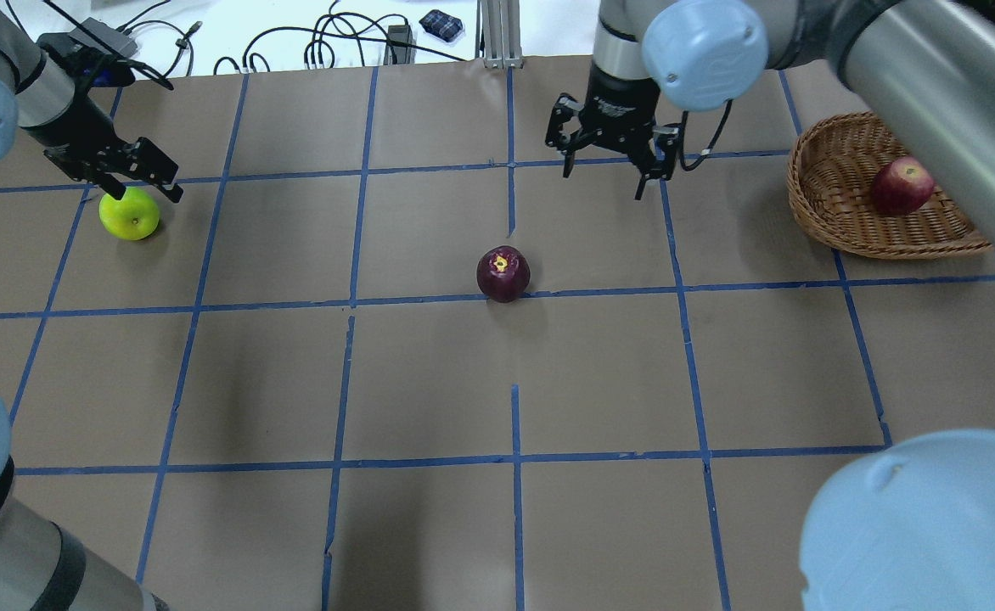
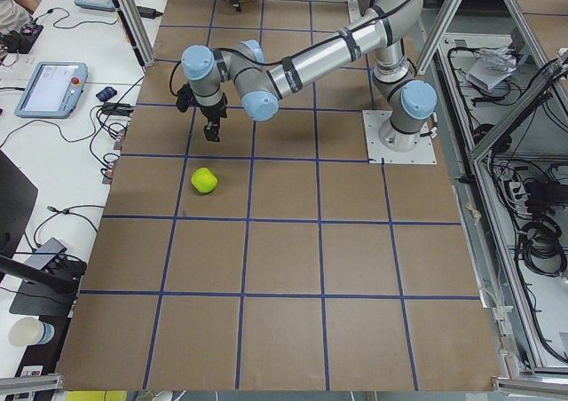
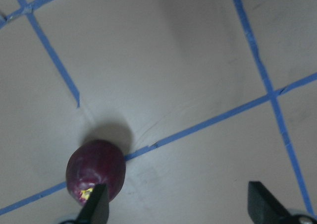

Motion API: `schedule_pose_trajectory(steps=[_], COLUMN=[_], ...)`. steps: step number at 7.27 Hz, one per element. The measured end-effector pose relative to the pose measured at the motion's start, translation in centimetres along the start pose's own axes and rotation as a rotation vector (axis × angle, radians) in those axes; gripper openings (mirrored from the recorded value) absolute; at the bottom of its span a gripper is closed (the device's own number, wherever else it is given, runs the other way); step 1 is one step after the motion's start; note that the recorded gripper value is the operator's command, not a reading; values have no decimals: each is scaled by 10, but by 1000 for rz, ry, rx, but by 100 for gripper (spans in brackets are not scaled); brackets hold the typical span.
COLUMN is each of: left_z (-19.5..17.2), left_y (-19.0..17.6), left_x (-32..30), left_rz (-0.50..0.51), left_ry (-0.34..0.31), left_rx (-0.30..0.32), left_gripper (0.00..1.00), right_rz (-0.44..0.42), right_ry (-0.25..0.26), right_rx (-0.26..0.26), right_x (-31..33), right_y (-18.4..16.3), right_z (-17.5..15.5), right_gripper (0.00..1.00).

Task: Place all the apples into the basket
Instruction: 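Grasp the purple apple with the right gripper while the left grasps the green apple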

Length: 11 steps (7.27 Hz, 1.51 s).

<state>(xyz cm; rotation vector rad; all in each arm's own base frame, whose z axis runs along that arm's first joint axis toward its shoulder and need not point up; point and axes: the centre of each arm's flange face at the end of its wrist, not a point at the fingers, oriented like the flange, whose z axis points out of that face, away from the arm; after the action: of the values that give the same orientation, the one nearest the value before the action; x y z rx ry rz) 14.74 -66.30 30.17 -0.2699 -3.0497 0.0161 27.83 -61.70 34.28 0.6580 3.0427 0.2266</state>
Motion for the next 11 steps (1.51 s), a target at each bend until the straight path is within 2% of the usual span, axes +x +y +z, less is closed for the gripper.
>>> schedule_pose_trajectory(steps=[1,2,4,9,10,11], left_z=[17,28,36,61,65,69], left_y=[-10,-16,-23,-26,-28,-29], left_x=[-26,-45,-72,-103,-103,-102], left_rz=[16,70,206,426,463,499], left_ry=[-20,-56,-134,-98,-79,-63], left_rx=[9,-10,-71,-101,-91,-81], left_gripper=[100,100,100,98,98,98], right_rz=[4,8,9,2,5,7], right_ry=[16,24,-12,-38,-38,-34], right_rx=[-29,-55,-88,-140,-153,-163], right_x=[-25,-41,-60,-77,-78,-79], right_y=[17,28,29,13,12,10], right_z=[23,41,69,124,132,141], right_gripper=[100,100,100,100,94,77])
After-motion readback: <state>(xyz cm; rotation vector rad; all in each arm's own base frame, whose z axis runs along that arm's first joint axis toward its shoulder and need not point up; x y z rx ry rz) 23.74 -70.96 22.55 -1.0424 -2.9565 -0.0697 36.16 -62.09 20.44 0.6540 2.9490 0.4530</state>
